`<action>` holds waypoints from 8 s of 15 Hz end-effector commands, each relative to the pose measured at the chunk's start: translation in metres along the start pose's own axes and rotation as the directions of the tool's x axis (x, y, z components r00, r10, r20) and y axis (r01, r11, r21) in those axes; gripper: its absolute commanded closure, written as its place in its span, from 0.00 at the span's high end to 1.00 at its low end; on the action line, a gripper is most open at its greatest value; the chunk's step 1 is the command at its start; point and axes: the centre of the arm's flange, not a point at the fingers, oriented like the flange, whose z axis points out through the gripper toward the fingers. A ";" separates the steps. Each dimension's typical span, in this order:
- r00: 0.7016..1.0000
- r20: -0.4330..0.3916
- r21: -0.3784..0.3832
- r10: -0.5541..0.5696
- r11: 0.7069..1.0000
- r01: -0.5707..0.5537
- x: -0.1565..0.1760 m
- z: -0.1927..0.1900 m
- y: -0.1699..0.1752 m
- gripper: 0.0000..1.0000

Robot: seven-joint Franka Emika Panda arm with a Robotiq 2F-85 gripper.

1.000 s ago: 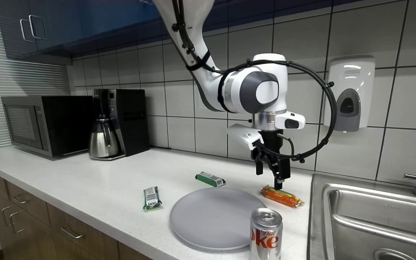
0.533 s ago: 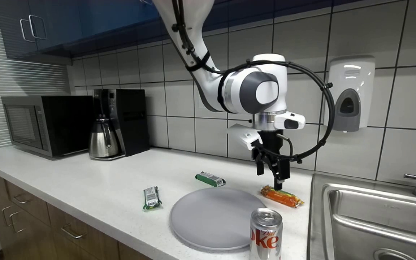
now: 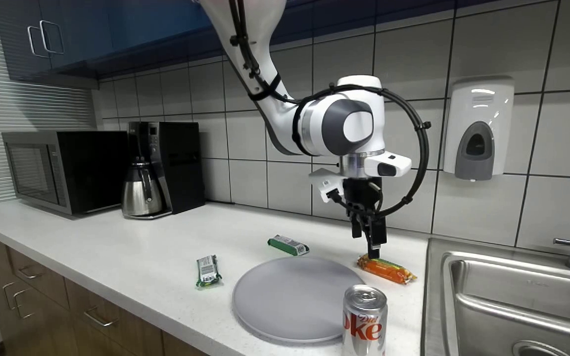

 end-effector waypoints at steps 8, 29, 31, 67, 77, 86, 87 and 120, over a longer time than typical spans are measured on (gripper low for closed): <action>0.964 -0.067 -0.035 0.258 0.965 -0.261 0.023 0.025 0.005 1.00; 0.873 -0.021 0.016 0.488 0.873 -0.488 0.052 0.057 -0.025 1.00; 0.870 -0.015 0.017 0.492 0.870 -0.492 0.052 0.058 -0.026 1.00; 0.927 0.034 0.024 0.374 0.927 -0.375 0.021 -0.005 -0.022 0.18; 0.975 0.069 -0.007 0.212 0.977 -0.212 -0.031 -0.014 -0.009 0.18; 0.993 0.080 -0.058 0.088 0.995 -0.083 -0.068 -0.005 0.005 0.18; 0.993 0.083 -0.063 0.079 0.995 -0.074 -0.071 -0.002 0.005 0.18; 0.999 0.047 -0.014 0.023 1.000 -0.022 -0.075 -0.001 -0.071 1.00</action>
